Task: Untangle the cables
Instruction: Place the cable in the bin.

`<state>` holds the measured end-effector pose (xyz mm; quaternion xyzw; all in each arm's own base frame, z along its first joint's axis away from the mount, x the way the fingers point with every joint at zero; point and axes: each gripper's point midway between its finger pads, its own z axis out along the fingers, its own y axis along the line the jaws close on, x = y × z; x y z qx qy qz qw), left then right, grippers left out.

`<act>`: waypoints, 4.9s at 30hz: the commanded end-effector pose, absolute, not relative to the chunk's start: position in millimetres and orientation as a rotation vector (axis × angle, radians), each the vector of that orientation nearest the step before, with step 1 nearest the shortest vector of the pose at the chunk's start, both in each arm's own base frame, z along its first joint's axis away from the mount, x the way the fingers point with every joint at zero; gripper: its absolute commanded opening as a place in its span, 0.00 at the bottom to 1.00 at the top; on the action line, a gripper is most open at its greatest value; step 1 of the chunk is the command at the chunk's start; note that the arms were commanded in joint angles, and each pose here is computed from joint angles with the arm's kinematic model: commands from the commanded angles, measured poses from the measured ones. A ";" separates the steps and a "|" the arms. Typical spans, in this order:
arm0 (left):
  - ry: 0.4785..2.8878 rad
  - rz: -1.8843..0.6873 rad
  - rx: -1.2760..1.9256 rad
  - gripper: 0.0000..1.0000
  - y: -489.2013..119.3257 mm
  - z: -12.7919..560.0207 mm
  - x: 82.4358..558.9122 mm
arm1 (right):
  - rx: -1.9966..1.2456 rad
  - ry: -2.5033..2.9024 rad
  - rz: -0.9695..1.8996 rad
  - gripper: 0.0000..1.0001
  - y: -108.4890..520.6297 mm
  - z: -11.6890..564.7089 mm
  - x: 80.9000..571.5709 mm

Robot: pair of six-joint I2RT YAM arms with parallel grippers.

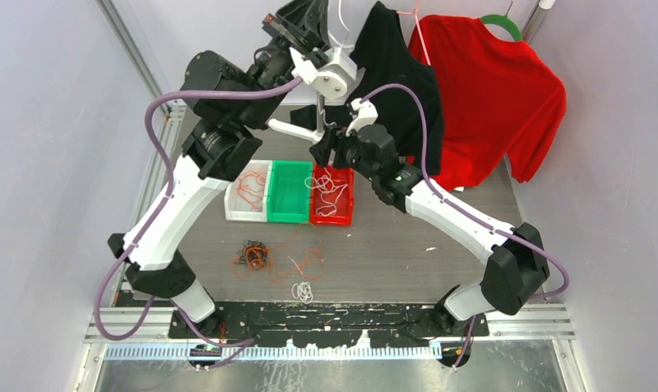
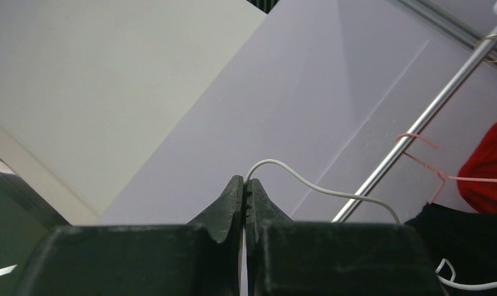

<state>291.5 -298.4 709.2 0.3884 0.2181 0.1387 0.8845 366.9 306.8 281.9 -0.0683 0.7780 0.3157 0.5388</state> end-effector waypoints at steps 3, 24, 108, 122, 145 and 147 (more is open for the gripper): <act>0.568 0.212 0.817 0.00 -290.2 675.4 291.0 | -0.078 1.837 0.719 0.72 285.8 265.4 369.4; 1.137 0.255 0.869 0.00 -274.2 528.4 414.8 | 0.060 1.961 0.510 0.92 203.8 196.1 359.5; 1.711 -0.226 1.044 0.00 -307.9 345.3 337.4 | 0.379 1.929 0.660 0.36 189.4 203.4 375.2; 1.857 -0.123 1.127 0.00 -340.0 247.4 394.3 | 0.420 1.852 0.588 0.33 154.4 221.3 368.4; 1.993 -0.080 1.225 0.00 -328.3 118.0 426.2 | 0.428 1.897 0.661 0.25 159.4 205.6 361.8; 2.002 -0.104 1.225 0.00 -331.0 114.3 423.8 | 0.428 1.898 0.652 0.24 157.9 207.1 361.4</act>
